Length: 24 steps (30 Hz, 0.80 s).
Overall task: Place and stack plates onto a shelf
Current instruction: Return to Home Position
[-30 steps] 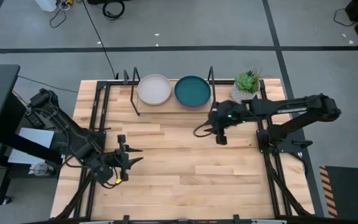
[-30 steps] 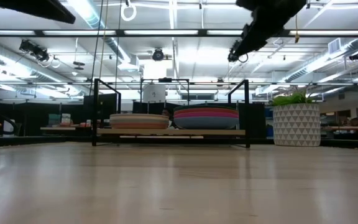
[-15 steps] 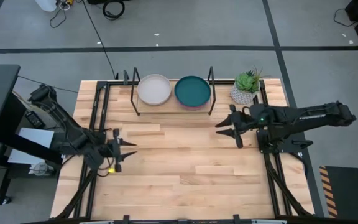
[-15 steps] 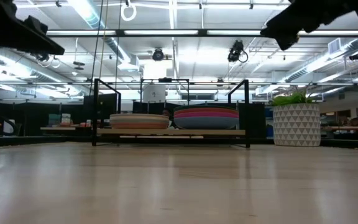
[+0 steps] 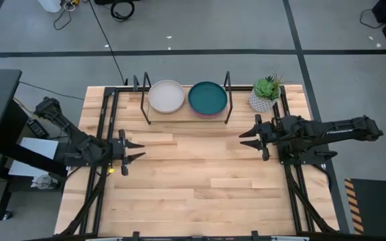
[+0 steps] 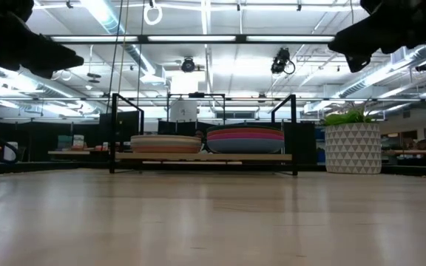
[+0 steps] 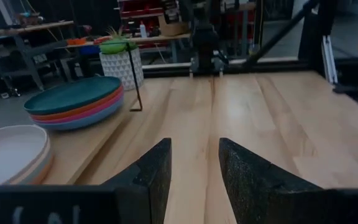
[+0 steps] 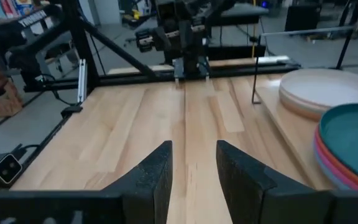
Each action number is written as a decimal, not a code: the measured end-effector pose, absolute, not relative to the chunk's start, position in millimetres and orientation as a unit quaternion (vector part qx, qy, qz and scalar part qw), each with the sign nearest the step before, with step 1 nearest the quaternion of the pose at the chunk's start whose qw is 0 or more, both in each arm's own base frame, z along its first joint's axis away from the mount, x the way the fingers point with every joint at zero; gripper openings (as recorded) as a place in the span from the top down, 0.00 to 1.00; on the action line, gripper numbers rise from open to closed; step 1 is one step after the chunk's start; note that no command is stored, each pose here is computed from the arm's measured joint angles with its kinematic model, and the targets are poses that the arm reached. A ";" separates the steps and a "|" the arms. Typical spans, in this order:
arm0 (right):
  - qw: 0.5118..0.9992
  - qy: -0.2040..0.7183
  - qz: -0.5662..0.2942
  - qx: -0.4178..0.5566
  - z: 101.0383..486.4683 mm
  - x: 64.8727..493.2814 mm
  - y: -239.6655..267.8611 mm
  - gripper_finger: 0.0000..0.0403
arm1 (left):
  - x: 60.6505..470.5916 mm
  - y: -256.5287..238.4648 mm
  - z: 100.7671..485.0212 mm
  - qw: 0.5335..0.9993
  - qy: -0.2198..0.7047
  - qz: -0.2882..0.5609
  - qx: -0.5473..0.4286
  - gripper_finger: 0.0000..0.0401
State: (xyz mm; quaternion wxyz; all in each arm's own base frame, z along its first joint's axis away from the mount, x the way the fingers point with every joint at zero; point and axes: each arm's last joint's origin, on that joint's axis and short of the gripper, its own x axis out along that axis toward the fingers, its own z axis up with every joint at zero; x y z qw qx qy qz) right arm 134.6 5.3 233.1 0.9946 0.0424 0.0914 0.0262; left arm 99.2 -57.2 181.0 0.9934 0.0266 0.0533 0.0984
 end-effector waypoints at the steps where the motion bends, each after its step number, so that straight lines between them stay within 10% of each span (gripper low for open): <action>1: 0.995 0.088 0.026 0.040 232.0 132.2 5.2 0.68 | 98.9 -54.9 180.9 0.994 0.050 0.099 0.025 0.65; 24: 0.997 0.000 0.078 0.001 204.2 96.6 6.6 0.68 | 104.1 -6.9 186.7 0.994 -0.010 0.105 0.028 0.65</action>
